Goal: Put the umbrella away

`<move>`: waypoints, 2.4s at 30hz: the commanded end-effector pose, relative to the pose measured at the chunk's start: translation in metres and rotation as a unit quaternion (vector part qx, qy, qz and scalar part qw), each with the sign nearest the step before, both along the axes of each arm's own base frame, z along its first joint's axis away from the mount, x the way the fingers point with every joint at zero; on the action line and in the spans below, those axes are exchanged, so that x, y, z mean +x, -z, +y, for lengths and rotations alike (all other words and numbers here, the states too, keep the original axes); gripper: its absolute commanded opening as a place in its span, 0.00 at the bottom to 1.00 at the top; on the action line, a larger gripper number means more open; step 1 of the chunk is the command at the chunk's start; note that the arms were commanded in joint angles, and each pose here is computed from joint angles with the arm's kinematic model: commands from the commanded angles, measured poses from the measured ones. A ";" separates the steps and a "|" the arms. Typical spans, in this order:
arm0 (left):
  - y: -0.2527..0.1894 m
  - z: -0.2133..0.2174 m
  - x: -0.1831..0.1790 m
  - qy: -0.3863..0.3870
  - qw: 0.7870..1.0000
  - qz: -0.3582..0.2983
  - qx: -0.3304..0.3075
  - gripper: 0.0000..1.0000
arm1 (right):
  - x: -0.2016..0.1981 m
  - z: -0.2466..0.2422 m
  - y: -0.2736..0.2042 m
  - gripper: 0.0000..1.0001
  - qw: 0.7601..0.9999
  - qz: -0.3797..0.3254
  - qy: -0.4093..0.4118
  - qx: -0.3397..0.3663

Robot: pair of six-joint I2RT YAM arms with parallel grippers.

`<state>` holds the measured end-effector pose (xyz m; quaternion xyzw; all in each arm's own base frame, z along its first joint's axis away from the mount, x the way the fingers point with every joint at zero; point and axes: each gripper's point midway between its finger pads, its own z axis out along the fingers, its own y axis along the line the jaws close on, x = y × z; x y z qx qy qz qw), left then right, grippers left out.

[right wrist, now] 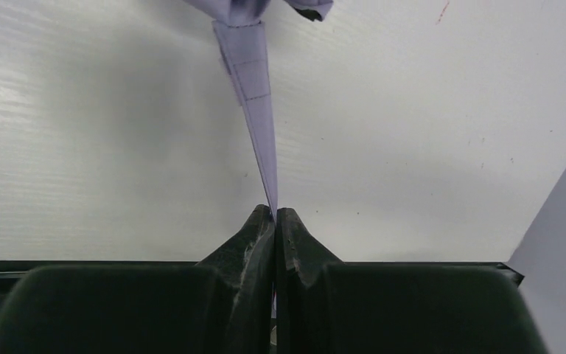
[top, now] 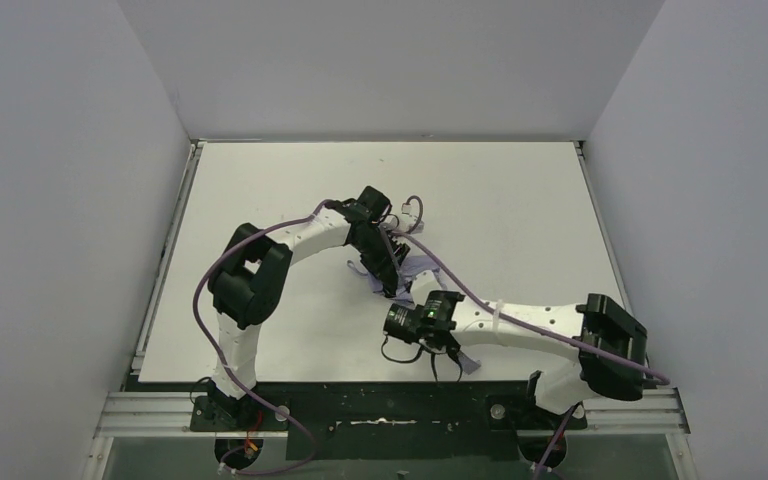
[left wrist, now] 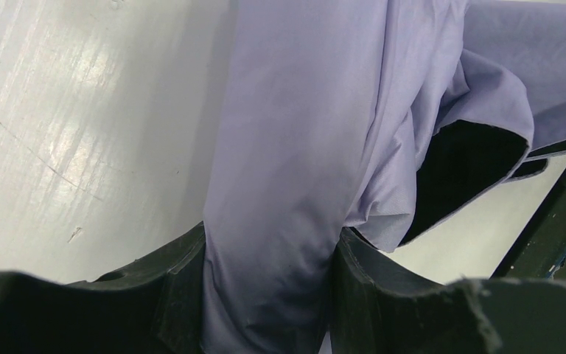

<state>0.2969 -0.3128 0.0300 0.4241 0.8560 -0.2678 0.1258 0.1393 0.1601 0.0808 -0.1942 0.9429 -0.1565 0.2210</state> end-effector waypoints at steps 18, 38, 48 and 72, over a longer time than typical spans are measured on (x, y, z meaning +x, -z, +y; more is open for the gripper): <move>0.026 0.035 0.049 -0.030 0.977 -0.158 0.141 0.00 | -0.047 0.035 0.027 0.31 0.992 -0.005 -0.123 -0.020; 0.024 0.028 0.051 -0.007 0.961 -0.213 0.176 0.00 | 0.100 -0.042 -0.073 0.50 0.933 -0.141 0.134 0.303; 0.013 0.017 0.059 0.052 0.937 -0.288 0.193 0.00 | 0.222 -0.050 -0.080 0.55 0.917 -0.219 0.093 0.321; 0.025 -0.015 0.056 0.225 0.829 -0.477 0.188 0.00 | 0.265 0.000 -0.041 0.62 0.855 -0.002 -0.296 0.426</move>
